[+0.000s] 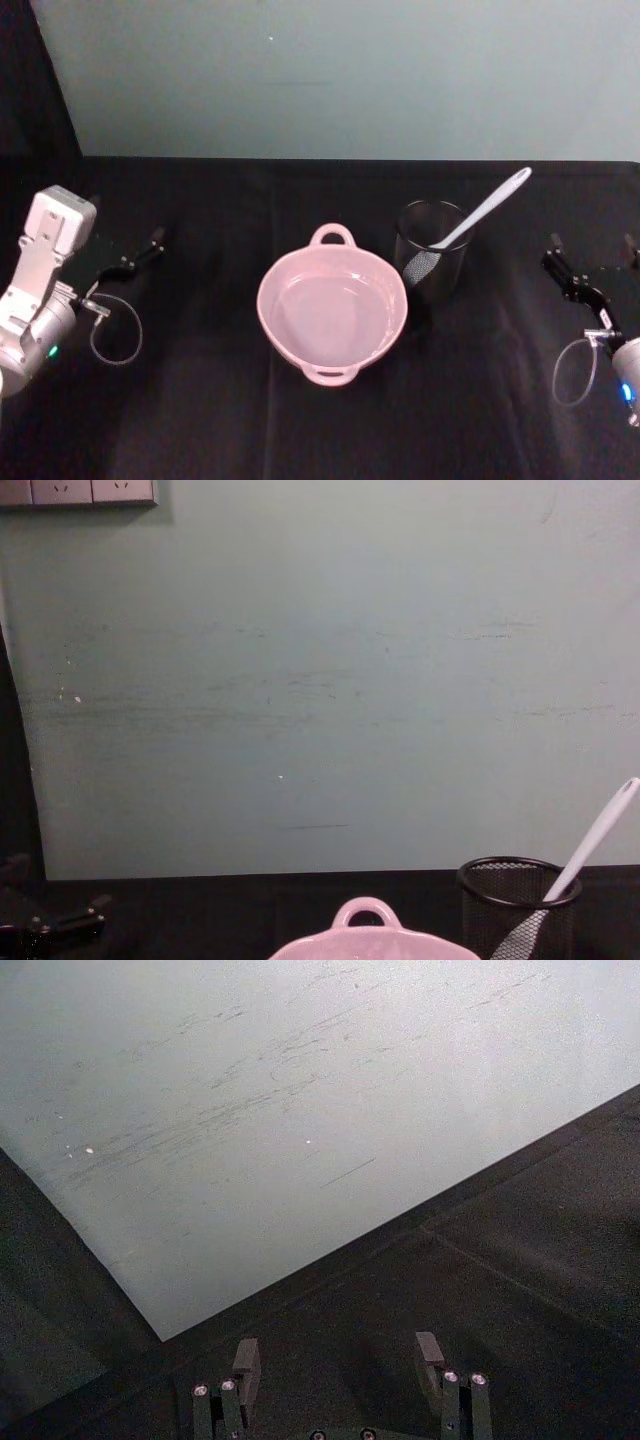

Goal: Use the one hand to pick up the spoon and stir the clear water in the bowl.

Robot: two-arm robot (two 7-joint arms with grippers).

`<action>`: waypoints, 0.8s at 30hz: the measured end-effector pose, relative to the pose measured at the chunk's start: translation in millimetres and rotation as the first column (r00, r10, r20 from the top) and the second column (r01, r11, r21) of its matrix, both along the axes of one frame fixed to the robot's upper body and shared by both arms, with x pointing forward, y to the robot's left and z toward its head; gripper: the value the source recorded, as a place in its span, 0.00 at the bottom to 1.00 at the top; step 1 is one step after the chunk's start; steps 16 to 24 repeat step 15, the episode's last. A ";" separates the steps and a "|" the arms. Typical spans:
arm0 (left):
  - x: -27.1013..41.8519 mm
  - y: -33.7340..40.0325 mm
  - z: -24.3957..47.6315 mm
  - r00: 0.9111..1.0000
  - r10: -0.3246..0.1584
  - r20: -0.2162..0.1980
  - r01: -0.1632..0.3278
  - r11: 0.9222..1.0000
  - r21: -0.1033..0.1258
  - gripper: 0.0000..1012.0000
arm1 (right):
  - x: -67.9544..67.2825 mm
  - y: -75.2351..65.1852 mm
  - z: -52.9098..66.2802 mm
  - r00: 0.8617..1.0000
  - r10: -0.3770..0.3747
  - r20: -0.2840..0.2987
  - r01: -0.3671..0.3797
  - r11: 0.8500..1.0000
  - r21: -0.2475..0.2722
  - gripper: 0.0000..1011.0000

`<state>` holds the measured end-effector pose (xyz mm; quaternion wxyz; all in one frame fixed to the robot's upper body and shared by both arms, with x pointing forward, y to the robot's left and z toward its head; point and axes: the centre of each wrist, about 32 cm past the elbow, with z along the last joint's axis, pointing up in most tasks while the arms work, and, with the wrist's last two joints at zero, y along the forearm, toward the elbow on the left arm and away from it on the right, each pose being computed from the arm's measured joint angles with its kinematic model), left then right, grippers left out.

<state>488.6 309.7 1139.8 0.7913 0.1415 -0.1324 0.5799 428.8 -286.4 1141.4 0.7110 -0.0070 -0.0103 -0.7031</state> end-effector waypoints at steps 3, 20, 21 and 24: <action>0.0 0.0 0.0 1.000 0.000 0.000 0.000 1.000 0.000 1.00 | -0.1 0.1 0.1 1.000 0.000 0.000 0.000 1.000 0.000 0.99; 0.0 0.0 0.0 1.000 0.000 0.000 0.000 1.000 0.000 1.00 | -0.4 0.3 0.3 1.000 0.002 -0.001 -0.002 1.000 0.000 0.99; 0.0 0.0 0.0 1.000 0.000 0.000 0.000 1.000 0.000 1.00 | -0.4 0.3 0.3 1.000 0.002 -0.001 -0.002 1.000 0.000 0.99; 0.0 0.0 0.0 1.000 0.000 0.000 0.000 1.000 0.000 1.00 | -0.4 0.3 0.3 1.000 0.002 -0.001 -0.002 1.000 0.000 0.99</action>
